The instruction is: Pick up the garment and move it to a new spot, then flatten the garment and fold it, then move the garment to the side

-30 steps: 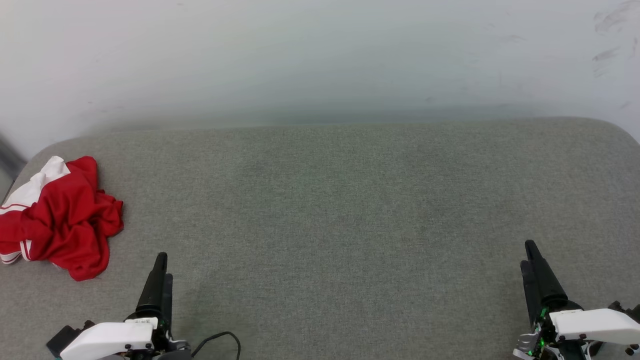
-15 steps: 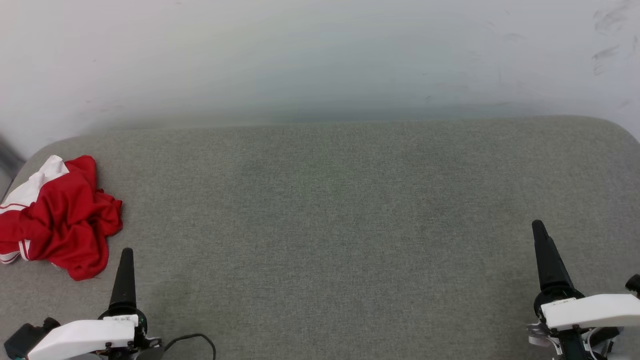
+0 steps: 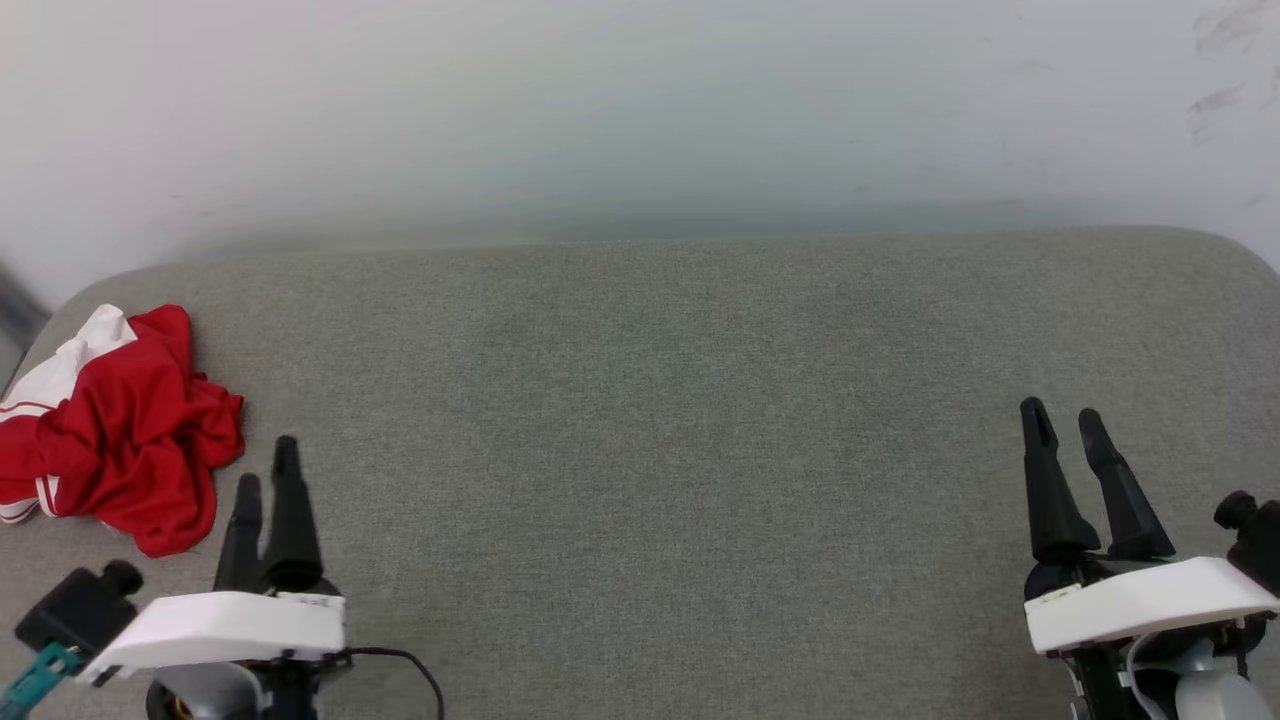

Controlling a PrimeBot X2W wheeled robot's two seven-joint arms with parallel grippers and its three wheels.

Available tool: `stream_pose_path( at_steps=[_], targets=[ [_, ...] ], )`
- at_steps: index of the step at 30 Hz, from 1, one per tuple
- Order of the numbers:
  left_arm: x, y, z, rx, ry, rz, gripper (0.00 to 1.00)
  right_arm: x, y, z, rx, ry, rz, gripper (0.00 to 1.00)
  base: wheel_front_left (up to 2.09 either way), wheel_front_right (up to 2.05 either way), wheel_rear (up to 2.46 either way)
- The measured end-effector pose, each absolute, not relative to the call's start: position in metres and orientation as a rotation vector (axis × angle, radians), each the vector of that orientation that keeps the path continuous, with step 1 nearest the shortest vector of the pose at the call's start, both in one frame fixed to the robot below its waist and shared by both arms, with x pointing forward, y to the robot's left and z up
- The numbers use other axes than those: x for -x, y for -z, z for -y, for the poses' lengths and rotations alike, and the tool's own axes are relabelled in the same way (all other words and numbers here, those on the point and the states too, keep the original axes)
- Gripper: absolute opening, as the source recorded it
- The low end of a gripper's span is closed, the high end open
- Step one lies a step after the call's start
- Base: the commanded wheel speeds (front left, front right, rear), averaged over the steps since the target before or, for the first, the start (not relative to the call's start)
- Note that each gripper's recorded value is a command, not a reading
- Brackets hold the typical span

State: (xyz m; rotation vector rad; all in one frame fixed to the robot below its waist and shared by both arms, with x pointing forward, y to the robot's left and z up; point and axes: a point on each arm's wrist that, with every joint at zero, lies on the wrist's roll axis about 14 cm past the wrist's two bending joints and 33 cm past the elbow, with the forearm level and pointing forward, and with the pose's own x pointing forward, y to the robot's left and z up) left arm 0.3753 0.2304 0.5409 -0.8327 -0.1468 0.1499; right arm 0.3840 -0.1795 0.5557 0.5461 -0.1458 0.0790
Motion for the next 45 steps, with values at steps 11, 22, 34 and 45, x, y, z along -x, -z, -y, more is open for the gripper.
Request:
stream_pose_path(
  at_steps=[11,22,34,45],
  targets=[
    [-0.375,-0.548,-0.179,0.567,-0.002,0.127,1.00,-0.384,-0.559,0.168,-0.314,-0.107,0.165,1.00,0.00,0.00,0.00],
    [-0.372,-0.542,-0.158,0.324,0.031,0.096,1.00,-0.382,-0.549,0.169,-0.165,-0.102,0.148,1.00,0.00,0.00,0.00],
    [-0.366,-0.519,-0.144,0.164,0.055,0.039,1.00,-0.382,-0.542,0.166,-0.038,-0.111,0.143,1.00,0.00,0.00,0.00],
    [-0.364,-0.520,-0.137,0.077,0.076,0.066,1.00,-0.381,-0.545,0.160,0.071,-0.131,0.162,1.00,0.00,0.00,0.00]
  ],
)
